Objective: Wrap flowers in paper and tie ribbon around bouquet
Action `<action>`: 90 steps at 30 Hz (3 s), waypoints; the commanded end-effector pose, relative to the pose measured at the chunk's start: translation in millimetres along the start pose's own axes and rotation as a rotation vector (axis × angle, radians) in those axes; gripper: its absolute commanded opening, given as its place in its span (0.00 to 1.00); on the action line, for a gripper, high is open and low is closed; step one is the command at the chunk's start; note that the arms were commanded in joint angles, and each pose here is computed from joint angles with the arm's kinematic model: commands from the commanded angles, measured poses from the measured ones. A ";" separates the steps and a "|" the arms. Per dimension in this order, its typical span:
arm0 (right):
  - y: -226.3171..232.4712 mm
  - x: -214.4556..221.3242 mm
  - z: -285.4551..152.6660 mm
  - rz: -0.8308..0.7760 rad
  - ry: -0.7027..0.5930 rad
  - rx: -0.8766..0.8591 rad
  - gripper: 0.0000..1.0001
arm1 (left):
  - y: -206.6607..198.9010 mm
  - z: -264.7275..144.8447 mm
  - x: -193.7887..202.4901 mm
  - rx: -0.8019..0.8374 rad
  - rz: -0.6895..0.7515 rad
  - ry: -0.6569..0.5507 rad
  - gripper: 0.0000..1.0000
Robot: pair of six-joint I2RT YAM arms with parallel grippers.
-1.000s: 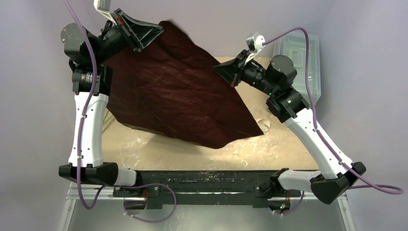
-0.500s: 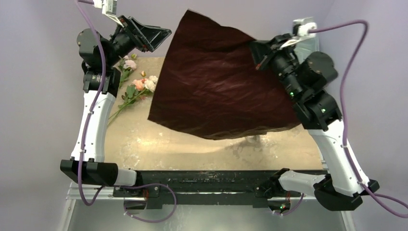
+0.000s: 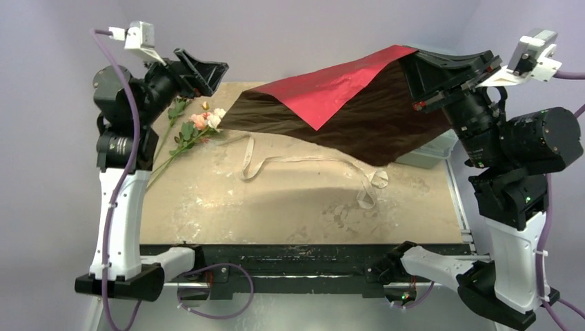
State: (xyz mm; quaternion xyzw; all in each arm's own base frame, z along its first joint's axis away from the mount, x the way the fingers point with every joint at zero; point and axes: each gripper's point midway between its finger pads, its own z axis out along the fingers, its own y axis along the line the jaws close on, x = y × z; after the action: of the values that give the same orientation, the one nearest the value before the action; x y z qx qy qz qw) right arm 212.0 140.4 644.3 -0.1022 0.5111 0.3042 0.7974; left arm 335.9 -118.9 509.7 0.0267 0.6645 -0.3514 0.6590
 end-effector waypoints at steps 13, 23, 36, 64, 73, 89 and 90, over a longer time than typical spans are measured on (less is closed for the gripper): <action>68.1 -40.5 16.0 0.522 -0.073 -0.298 0.00 | 23.4 -87.0 -47.5 -0.405 0.210 -0.131 0.96; -32.9 42.2 104.1 0.570 0.041 0.313 0.00 | 45.8 -79.7 -46.9 -0.515 0.160 -0.099 0.94; -150.3 406.7 119.2 0.773 0.702 0.785 0.00 | 71.1 -50.3 -17.6 -0.551 0.087 0.038 0.93; -234.7 618.1 41.7 0.726 1.056 0.919 0.00 | 157.4 -67.7 378.9 -0.443 -0.555 0.662 1.00; -236.1 616.4 43.4 0.736 1.059 0.870 0.00 | 147.0 -84.7 443.9 -0.368 -0.608 0.740 0.99; -204.6 603.6 49.3 0.879 1.082 0.698 0.00 | 160.0 -92.7 477.4 -0.354 -0.550 0.794 0.79; -205.6 603.3 48.6 0.883 1.083 0.702 0.00 | 157.6 -92.5 477.5 -0.342 -0.560 0.789 0.74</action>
State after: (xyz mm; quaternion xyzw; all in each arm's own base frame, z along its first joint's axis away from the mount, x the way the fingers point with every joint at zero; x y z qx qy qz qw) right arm 544.3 228.1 62.3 0.2497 0.9018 0.2900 0.2009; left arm 298.3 -166.4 42.6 -0.1190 0.8680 -0.3975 0.2727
